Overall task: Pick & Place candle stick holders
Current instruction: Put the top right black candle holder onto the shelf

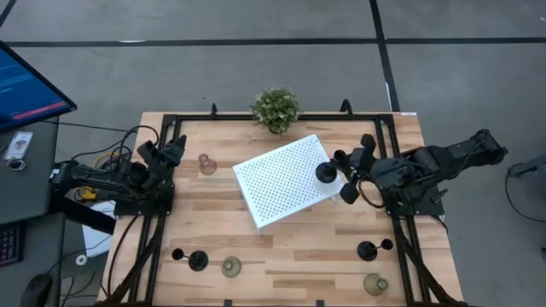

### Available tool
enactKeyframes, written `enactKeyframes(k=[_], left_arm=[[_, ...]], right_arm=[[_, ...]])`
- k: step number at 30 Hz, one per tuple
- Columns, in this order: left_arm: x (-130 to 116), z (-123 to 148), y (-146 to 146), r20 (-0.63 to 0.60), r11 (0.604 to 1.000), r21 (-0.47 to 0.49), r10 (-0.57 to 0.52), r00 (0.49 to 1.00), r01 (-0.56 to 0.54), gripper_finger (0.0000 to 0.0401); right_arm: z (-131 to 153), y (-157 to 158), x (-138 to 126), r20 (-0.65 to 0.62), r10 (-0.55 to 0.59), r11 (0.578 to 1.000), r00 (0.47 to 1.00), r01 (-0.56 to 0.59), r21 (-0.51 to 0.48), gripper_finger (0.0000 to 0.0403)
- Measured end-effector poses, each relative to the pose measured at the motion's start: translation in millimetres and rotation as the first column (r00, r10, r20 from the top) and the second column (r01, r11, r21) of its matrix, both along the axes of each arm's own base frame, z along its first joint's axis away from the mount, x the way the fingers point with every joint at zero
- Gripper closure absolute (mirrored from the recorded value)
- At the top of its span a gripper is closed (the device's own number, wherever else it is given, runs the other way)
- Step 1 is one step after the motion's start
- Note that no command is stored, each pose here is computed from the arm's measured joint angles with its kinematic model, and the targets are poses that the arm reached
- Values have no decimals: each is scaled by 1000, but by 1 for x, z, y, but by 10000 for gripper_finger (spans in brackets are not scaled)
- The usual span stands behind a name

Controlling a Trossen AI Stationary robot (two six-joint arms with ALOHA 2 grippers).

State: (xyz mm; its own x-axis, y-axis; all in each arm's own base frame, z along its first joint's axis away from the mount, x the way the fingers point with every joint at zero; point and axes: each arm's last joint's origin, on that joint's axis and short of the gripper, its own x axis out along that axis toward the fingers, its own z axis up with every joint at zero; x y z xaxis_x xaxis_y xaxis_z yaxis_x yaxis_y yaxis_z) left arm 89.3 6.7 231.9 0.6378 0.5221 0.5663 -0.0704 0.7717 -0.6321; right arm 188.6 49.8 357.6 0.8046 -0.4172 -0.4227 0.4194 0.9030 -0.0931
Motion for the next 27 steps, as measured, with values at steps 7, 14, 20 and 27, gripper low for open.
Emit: enactKeyframes(k=[7,14,20,27], left_arm=[[0,0,0,1,1000,-2,-2,1000,2,391],[0,0,0,3,1000,-3,-3,1000,3,391],[0,0,0,2,1000,-2,-2,1000,2,391],[0,0,0,2,1000,-2,-2,1000,2,391]], right_arm=[[-17,8,14,-84,-17,1000,996,17,-1,394],[-21,11,11,-96,-34,999,995,33,-17,394],[-31,14,-4,-49,-37,999,998,37,7,394],[-34,15,-14,22,15,1000,1000,-15,6,394]])
